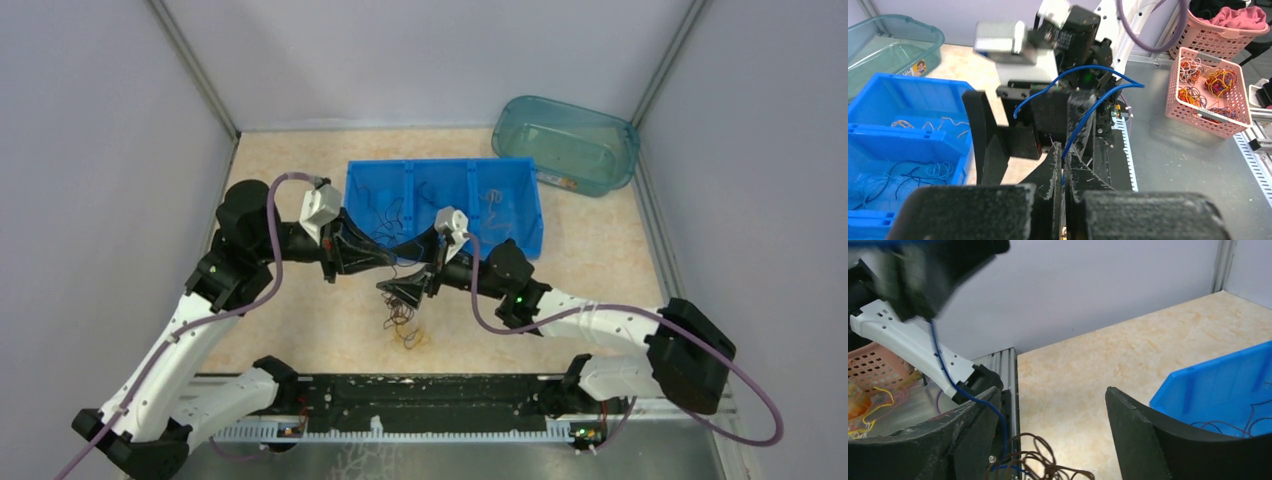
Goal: Untangle the cables
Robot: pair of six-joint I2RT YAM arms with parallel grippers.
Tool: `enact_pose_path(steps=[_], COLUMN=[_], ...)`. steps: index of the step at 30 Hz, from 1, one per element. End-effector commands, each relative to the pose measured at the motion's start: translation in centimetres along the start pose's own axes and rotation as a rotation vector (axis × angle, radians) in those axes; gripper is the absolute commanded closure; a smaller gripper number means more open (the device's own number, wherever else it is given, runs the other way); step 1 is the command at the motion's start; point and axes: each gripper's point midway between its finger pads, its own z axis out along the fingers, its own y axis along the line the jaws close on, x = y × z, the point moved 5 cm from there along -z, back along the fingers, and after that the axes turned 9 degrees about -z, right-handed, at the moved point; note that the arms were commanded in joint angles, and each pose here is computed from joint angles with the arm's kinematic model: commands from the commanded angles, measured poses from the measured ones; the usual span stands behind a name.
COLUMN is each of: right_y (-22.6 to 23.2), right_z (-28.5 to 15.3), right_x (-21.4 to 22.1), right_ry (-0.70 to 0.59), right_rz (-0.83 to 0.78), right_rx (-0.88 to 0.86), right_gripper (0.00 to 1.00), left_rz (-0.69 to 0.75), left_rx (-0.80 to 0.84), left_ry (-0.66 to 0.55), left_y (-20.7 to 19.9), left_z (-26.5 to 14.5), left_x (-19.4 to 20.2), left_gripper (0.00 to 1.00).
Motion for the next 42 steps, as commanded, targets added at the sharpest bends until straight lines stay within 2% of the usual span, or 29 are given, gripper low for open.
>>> enact_pose_path(steps=[1, 4, 9, 12, 21, 30, 36, 42], right_y=[0.7, 0.7, 1.3, 1.5, 1.3, 1.8, 1.7, 1.6], right_z=[1.6, 1.2, 1.2, 1.4, 0.7, 0.1, -0.2, -1.7], right_x=[-0.8, 1.2, 4.2, 5.6, 8.6, 10.5, 11.5, 13.4], right_ry=[-0.098, -0.083, -0.028, 0.006, 0.053, 0.073, 0.097, 0.137], right_rz=[0.008, 0.053, 0.113, 0.124, 0.169, 0.231, 0.252, 0.263], right_rx=[-0.052, -0.043, -0.053, -0.051, -0.016, -0.017, -0.005, 0.032], right_gripper=[0.27, 0.37, 0.43, 0.44, 0.45, 0.47, 0.53, 0.50], left_rz=[0.032, 0.051, 0.082, 0.111, 0.335, 0.647, 0.764, 0.897], left_rx=[0.044, 0.056, 0.077, 0.078, 0.045, -0.105, -0.178, -0.281], left_ry=[-0.020, -0.029, -0.051, -0.066, -0.153, -0.335, -0.442, -0.536], left_y=[-1.4, -1.9, -2.5, -2.6, -4.2, -6.5, -8.0, -8.9], left_z=[-0.2, -0.3, -0.3, -0.2, -1.0, -3.2, -4.7, -6.2], left_x=[-1.8, -2.9, -4.6, -5.9, -12.4, -20.3, -24.1, -27.2], left_gripper=[1.00, 1.00, 1.00, 1.00, 1.00, 1.00, 1.00, 1.00])
